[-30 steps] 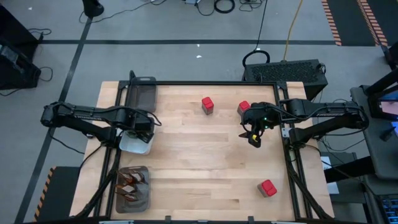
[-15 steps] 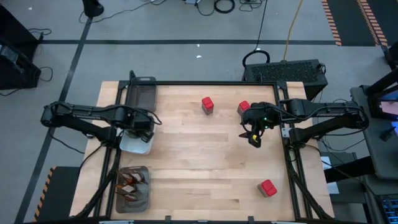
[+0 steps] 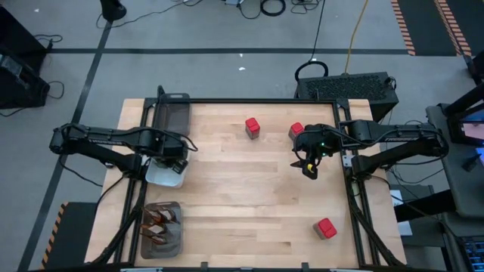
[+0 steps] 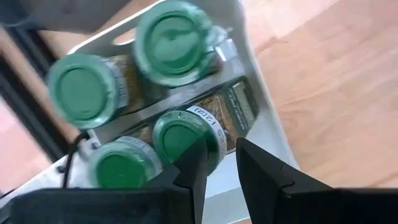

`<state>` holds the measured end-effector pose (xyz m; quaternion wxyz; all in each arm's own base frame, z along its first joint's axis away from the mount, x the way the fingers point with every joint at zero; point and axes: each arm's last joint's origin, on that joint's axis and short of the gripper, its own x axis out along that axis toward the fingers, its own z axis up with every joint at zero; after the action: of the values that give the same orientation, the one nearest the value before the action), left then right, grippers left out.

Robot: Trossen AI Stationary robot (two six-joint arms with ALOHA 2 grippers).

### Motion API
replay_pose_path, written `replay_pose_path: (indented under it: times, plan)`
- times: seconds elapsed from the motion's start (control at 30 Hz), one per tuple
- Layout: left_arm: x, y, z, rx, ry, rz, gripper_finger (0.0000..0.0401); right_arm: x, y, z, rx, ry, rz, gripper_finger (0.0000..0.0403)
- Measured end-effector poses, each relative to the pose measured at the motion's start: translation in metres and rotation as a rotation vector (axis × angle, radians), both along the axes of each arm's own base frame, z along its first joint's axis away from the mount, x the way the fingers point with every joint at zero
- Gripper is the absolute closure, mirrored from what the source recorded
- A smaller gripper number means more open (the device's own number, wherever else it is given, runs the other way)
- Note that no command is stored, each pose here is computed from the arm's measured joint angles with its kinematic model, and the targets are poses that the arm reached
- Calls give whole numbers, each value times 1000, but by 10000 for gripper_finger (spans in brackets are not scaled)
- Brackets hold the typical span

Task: Sort spices by type
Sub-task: Put the green bottle seasoning into the white bin

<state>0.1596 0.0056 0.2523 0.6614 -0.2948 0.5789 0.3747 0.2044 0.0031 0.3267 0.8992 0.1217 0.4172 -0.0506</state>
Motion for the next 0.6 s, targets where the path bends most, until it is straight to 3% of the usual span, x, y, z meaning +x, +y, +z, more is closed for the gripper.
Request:
replay_pose_path:
  times: [0.6]
  plan:
    - [10,-1,1,-18,-95,-52,311,0,0,0,0,0,1,138]
